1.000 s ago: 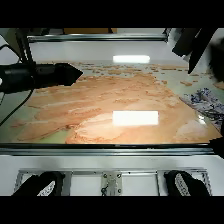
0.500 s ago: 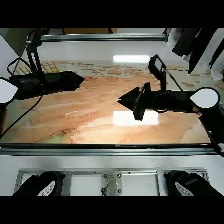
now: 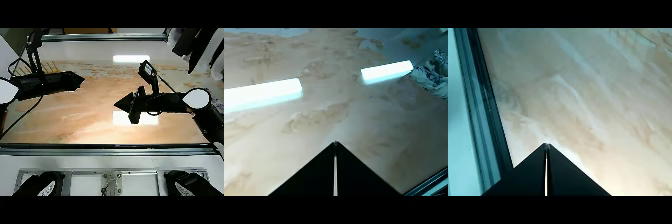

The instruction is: Fold the clothes and pants, and hang the long-sleeved shirts on hangers.

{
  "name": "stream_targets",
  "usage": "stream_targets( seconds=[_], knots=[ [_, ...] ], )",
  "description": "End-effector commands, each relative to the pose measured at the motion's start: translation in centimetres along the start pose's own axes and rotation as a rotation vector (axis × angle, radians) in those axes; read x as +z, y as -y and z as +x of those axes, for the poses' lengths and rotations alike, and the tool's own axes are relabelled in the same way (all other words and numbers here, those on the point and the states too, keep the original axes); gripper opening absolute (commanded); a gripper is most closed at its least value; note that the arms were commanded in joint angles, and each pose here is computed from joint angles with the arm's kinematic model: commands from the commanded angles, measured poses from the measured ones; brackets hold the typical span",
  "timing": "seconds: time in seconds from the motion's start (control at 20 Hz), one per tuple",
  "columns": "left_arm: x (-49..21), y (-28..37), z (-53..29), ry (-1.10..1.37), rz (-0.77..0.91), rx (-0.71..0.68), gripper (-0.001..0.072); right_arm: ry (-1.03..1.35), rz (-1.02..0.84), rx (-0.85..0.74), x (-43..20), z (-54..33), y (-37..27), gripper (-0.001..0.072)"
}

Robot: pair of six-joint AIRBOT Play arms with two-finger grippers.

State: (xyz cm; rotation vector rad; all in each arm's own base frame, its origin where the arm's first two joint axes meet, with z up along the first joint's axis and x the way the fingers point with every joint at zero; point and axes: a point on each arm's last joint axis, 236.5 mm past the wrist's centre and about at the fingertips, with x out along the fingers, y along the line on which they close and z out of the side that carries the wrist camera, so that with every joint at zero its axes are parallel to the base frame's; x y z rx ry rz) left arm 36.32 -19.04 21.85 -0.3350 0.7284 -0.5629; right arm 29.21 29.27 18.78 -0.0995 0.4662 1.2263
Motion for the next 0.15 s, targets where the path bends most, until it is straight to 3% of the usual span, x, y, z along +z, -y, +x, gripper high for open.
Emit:
stream_targets(
  seconds=[0.0, 0.1],
  knots=[
    [-0.02, 0.0, 0.0, 0.0, 0.001, 0.0, 0.0019, -0.002, -0.001, 0.002, -0.07, 0.06, -0.05, 0.0032],
    [-0.02, 0.02, 0.0, 0.0, 0.001, 0.0, 0.0019, -0.002, -0.001, 0.002, -0.07, 0.06, -0.05, 0.0033]
  ],
)
